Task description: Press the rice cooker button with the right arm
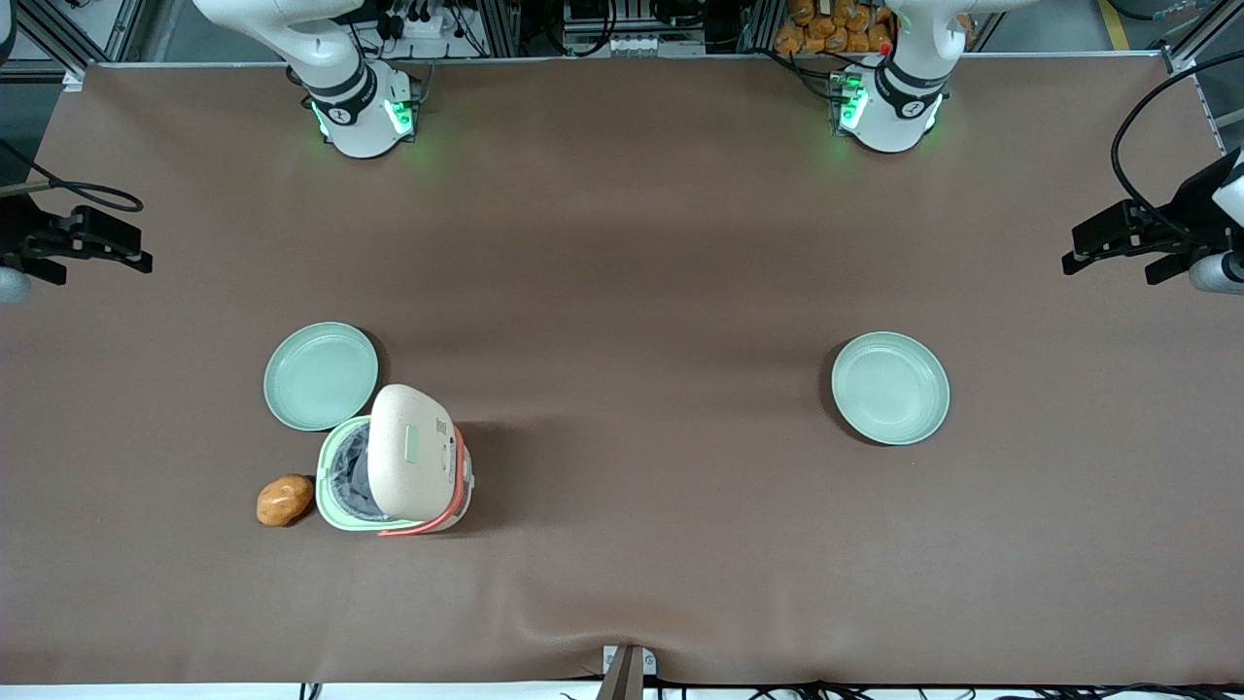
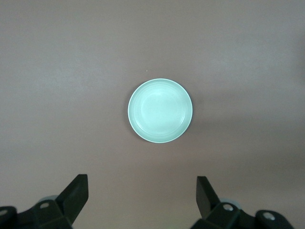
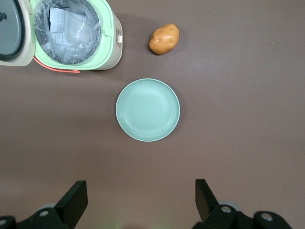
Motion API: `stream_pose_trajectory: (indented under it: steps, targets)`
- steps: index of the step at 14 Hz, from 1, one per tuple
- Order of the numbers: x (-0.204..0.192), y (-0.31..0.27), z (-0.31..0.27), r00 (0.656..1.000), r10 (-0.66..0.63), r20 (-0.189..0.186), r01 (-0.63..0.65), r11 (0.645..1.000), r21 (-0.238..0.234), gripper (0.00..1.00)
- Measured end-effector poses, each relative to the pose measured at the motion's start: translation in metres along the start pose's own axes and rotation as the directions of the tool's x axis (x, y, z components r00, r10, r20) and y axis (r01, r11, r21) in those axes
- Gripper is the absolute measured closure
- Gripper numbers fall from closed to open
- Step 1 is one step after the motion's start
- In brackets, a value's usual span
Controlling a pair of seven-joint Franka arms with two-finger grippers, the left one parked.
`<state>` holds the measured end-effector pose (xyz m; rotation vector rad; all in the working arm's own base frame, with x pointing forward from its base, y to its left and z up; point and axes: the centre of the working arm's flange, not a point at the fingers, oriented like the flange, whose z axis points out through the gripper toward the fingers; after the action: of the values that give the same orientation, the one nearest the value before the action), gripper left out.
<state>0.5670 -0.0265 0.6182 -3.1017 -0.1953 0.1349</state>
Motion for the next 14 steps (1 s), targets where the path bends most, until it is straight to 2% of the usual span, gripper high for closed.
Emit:
stream_pose_trajectory:
  steps: [3, 4, 6, 7, 10, 14]
  targets:
    - [0.000, -0.001, 0.000, 1.000, -0.001, -0.003, 0.001, 1.000, -0.001, 0.00]
    - [-0.001, -0.001, 0.001, 1.000, 0.010, 0.007, -0.010, 1.000, 0.000, 0.00]
    - [-0.007, -0.001, 0.005, 0.995, 0.079, 0.061, -0.079, 0.997, 0.005, 0.00]
    - [-0.008, -0.002, 0.006, 0.992, 0.104, 0.075, -0.104, 0.995, 0.004, 0.00]
    - [-0.010, 0.002, 0.006, 0.988, 0.130, 0.082, -0.128, 0.991, -0.025, 0.00]
    - [-0.011, 0.003, 0.005, 0.986, 0.143, 0.086, -0.141, 0.990, -0.033, 0.00]
